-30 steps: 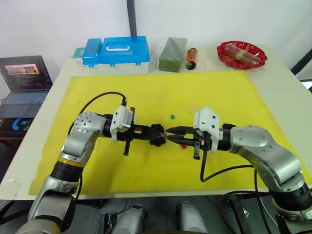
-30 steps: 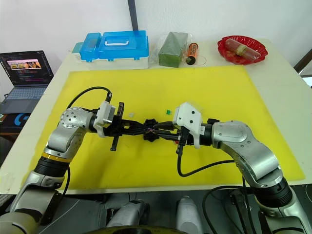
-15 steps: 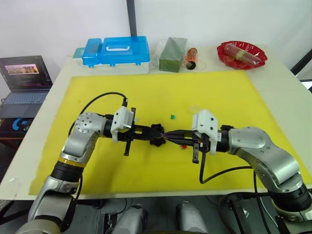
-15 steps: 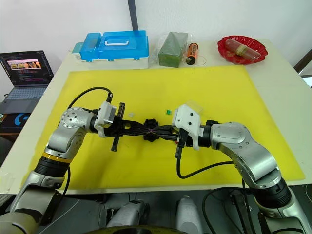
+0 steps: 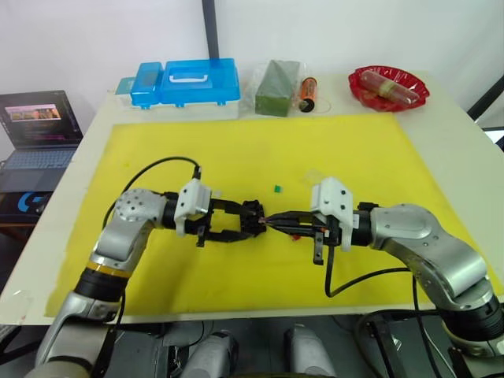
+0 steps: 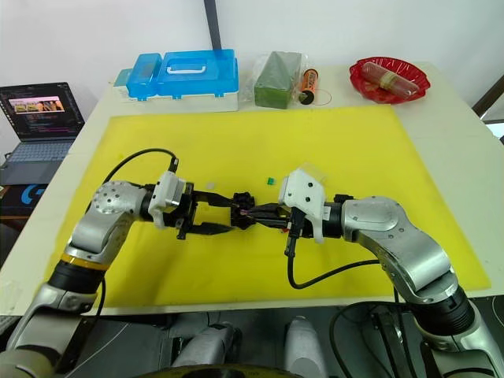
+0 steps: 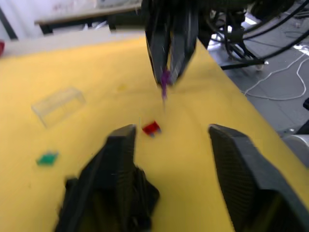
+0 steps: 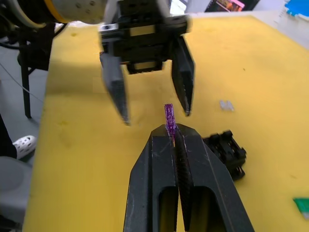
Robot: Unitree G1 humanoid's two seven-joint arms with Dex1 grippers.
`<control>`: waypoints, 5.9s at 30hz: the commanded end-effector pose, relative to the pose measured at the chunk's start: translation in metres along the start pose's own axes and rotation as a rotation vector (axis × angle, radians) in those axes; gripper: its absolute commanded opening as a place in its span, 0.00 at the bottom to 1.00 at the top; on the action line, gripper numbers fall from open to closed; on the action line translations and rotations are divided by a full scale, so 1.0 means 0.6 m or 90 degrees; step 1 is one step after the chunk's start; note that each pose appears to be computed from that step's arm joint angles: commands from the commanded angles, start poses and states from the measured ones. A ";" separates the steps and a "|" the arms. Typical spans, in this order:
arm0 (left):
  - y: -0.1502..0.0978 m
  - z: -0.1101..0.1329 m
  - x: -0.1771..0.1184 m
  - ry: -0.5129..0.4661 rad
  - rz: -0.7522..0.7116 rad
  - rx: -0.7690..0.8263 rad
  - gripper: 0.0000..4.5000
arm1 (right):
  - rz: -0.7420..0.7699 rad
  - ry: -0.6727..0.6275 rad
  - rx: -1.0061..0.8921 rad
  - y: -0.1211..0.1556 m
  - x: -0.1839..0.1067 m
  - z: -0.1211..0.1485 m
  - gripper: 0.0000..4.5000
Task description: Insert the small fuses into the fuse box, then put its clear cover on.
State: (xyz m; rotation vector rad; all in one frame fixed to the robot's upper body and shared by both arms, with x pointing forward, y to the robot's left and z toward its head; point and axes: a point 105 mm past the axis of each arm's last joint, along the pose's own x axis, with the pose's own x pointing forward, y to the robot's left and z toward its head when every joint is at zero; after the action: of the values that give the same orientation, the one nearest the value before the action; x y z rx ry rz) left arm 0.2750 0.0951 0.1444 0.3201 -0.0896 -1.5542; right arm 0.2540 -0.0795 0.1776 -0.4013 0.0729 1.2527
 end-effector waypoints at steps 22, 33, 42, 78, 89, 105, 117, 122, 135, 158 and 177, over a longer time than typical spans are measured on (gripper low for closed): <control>-0.018 -0.030 0.005 -0.013 0.227 -0.055 1.00 | 0.029 0.081 -0.076 -0.044 0.058 -0.007 0.00; -0.009 -0.039 0.025 -0.009 0.228 -0.064 1.00 | 0.058 0.095 -0.088 -0.048 0.067 -0.023 0.00; -0.007 -0.055 0.023 -0.010 0.227 -0.069 1.00 | 0.072 0.102 -0.098 -0.051 0.069 -0.028 0.00; -0.002 -0.023 0.029 -0.009 0.235 -0.064 1.00 | 0.103 0.121 -0.112 -0.052 0.074 -0.043 0.00; -0.002 -0.028 0.025 -0.006 0.237 -0.068 1.00 | 0.110 0.126 -0.118 -0.057 0.075 -0.045 0.00; -0.007 -0.045 0.025 -0.005 0.237 -0.073 1.00 | 0.126 0.135 -0.135 -0.066 0.077 -0.043 0.00; -0.010 -0.055 0.015 -0.003 0.240 -0.073 1.00 | 0.149 0.138 -0.135 -0.064 0.072 -0.034 0.00; -0.010 -0.051 0.021 -0.006 0.239 -0.070 1.00 | 0.159 0.132 -0.136 -0.064 0.067 -0.018 0.00; -0.003 -0.044 0.026 -0.009 0.240 -0.068 1.00 | 0.167 0.144 -0.157 -0.072 0.067 -0.018 0.00; -0.004 -0.031 0.026 -0.006 0.243 -0.069 1.00 | 0.178 0.144 -0.150 -0.070 0.074 -0.034 0.00; -0.015 -0.052 0.017 0.002 0.241 -0.078 1.00 | 0.193 0.139 -0.146 -0.060 0.073 -0.029 0.00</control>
State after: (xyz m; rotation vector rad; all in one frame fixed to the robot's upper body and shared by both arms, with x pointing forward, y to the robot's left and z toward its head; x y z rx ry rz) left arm 0.2753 0.0882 0.1042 0.1785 -0.0105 -1.1761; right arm 0.3091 -0.0606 0.1482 -0.7373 0.2368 1.4941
